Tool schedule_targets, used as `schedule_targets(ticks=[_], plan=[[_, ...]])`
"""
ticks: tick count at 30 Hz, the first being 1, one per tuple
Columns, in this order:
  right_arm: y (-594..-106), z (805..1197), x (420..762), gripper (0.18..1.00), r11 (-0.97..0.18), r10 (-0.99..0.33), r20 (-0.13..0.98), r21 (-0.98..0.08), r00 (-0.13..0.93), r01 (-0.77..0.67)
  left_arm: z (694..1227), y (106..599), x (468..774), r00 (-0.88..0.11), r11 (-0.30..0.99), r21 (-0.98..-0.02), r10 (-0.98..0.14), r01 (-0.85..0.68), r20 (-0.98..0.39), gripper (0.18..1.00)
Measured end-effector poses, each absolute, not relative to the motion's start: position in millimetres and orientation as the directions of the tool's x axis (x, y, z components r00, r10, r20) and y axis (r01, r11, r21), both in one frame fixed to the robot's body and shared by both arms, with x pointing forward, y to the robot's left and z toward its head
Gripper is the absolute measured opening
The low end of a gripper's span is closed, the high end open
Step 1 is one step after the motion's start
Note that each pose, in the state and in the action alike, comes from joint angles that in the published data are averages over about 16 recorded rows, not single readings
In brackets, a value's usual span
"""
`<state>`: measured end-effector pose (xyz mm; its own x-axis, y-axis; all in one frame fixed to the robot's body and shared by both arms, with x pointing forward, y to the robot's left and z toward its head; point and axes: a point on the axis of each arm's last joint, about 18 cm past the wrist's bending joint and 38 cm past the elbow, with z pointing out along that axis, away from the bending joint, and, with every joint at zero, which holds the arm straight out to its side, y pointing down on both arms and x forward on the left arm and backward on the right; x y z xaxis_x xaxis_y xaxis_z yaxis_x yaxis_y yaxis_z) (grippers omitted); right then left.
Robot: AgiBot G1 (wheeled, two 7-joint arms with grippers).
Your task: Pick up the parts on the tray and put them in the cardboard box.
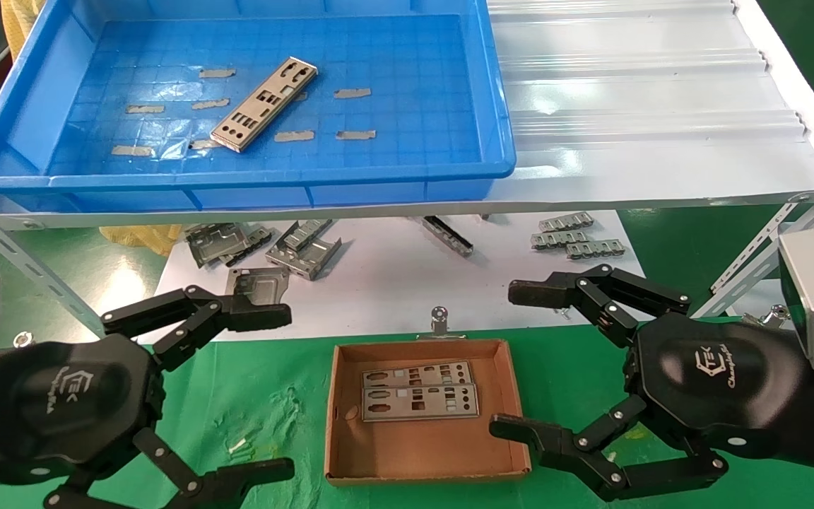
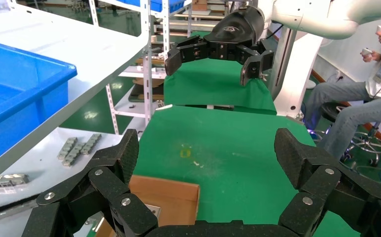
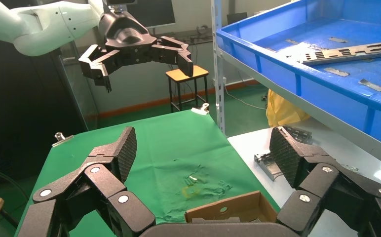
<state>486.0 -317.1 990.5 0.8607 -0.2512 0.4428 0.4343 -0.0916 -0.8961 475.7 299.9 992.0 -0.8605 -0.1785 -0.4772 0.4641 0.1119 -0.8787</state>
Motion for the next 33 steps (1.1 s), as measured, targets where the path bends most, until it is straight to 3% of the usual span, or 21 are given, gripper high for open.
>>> schedule_targets(ticks=[21,33], plan=[[-317.1,990.5,486.0,0.973,-0.092,-0.251,0.443,-0.896,0.861,0.434,992.0,299.9,475.7,-0.860,0.112,-0.879,-0.178,0.464,-0.477,1.001],[-317.1,990.5,486.0,0.830,-0.092,-0.251,0.443,-0.896,0.861,0.434,992.0,299.9,475.7,-0.860,0.112,-0.879,-0.178,0.464,-0.477,1.001]])
